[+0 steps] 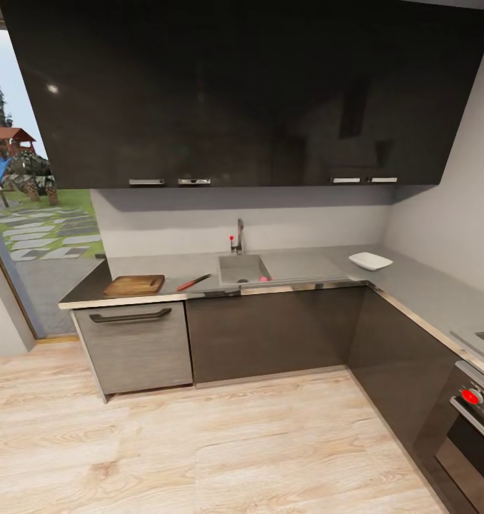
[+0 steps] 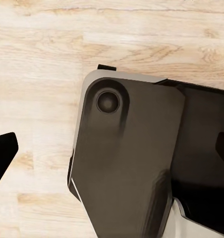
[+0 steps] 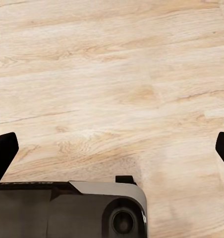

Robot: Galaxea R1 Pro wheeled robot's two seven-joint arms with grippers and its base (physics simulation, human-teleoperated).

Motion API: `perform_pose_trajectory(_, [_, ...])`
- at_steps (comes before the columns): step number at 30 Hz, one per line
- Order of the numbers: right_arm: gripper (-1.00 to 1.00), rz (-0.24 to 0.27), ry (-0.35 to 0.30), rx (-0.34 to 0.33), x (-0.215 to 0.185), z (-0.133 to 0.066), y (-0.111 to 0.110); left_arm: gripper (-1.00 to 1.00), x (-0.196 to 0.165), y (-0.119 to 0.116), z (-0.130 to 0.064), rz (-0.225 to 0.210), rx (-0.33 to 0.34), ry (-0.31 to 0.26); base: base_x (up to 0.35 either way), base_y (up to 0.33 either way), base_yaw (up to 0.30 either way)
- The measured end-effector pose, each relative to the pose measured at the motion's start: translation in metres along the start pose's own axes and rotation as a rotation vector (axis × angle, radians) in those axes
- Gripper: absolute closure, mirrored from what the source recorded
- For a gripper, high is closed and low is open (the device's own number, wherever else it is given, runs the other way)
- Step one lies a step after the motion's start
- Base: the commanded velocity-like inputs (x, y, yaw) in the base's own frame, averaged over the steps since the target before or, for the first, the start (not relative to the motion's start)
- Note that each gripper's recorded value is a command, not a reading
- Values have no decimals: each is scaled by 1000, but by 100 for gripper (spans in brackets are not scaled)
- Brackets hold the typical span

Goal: In the kitchen, take the Vidalia onion out of the sink, dice it on the chopping board with the paring knife, put the diced onion into the bowl on the countertop, then place both the paring knife and the chopping board into the sink.

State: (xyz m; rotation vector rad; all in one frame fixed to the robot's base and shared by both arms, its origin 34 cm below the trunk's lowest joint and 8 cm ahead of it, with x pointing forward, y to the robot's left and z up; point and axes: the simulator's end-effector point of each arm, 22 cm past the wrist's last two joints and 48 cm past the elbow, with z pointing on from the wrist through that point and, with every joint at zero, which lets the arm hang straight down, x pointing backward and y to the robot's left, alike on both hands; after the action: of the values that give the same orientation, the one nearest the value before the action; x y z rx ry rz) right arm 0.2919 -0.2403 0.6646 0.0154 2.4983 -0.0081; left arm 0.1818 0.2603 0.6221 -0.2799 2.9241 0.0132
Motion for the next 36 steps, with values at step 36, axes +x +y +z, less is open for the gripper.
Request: perform_pose_trajectory(36, [-100, 1, 0, 0, 0, 0, 0, -100, -13, 4, -3, -1, -8, -107, 225, 0, 0])
